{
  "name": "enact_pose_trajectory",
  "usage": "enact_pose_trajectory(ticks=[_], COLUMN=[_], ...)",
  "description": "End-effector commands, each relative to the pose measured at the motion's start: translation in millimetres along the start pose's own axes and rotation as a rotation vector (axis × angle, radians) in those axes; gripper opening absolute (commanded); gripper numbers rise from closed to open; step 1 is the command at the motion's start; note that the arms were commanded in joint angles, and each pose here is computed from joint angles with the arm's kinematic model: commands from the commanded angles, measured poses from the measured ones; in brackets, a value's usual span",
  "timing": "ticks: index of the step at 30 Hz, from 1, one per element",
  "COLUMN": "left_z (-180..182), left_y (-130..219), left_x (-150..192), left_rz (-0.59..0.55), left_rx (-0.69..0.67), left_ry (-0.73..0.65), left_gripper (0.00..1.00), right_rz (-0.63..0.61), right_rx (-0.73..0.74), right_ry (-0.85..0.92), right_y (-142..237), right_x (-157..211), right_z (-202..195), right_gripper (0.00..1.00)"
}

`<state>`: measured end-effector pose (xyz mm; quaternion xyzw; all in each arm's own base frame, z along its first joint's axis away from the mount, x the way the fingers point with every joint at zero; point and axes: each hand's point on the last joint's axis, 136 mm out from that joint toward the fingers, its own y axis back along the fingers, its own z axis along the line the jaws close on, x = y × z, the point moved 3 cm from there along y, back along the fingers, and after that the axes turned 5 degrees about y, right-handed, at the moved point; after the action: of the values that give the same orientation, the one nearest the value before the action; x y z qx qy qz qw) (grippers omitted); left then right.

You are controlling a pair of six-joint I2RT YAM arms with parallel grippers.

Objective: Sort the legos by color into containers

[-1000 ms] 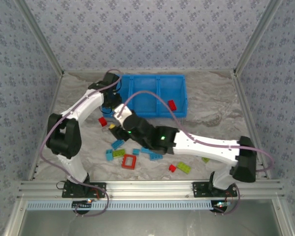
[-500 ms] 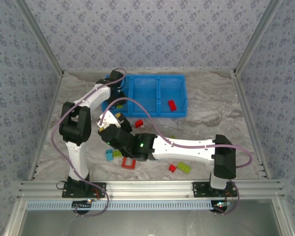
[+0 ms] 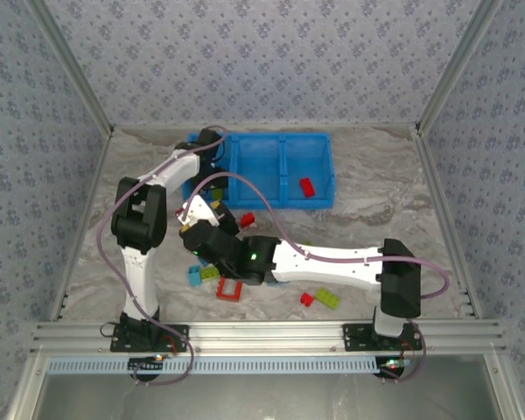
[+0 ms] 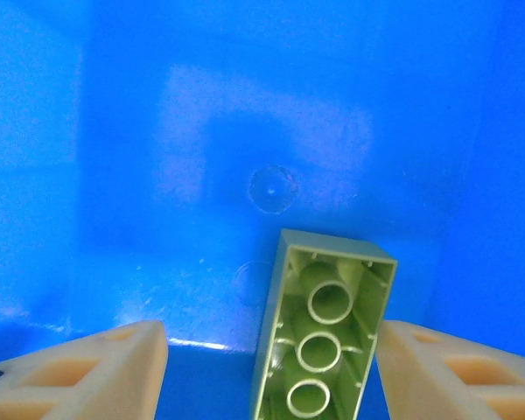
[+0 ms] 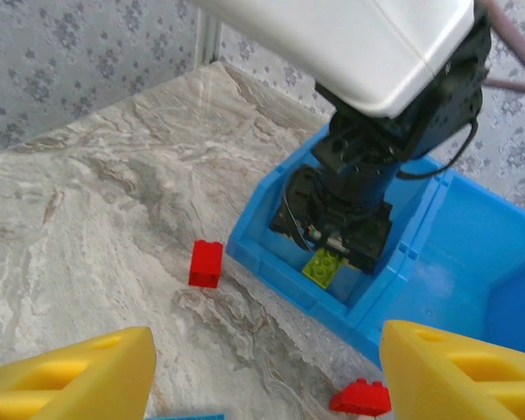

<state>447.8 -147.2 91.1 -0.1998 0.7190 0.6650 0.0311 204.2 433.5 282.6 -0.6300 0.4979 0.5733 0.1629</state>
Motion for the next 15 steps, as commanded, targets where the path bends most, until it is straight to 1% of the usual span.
enact_pose_trajectory(ticks=[1,5,8,11,12,15], left_z=[-0.2,-4.1,-12.9,-30.6,-39.6,-61.9], left_y=[69.9,129.6,177.1,220.2,237.4,272.9], left_x=[-22.6,-28.1,-17.5,15.6,28.0,86.1], left_rz=[-0.166,-0.311,-0.401,-0.462,-0.499,-0.541], left_rx=[0.027,0.053,0.128,0.225,0.276,0.394], left_ry=[0.023,0.028,0.022,-0.054,-0.086,-0.228], left_gripper=[0.65,0.65,0.66,0.67,0.68,0.7], right_rz=[0.006,0.06,0.143,0.275,0.317,0.417], right_rx=[0.059,0.121,0.204,0.322,0.351,0.397], right_ry=[-0.09,-0.189,-0.286,-0.422,-0.47,-0.612], right_y=[15.8,28.7,40.6,57.3,62.7,77.8], right_x=[-2.2,15.7,41.2,79.0,92.5,133.0], right_z=[-31.9,-67.2,-102.0,-144.1,-155.3,-180.6], right_gripper=[0.71,0.69,0.69,0.65,0.64,0.6])
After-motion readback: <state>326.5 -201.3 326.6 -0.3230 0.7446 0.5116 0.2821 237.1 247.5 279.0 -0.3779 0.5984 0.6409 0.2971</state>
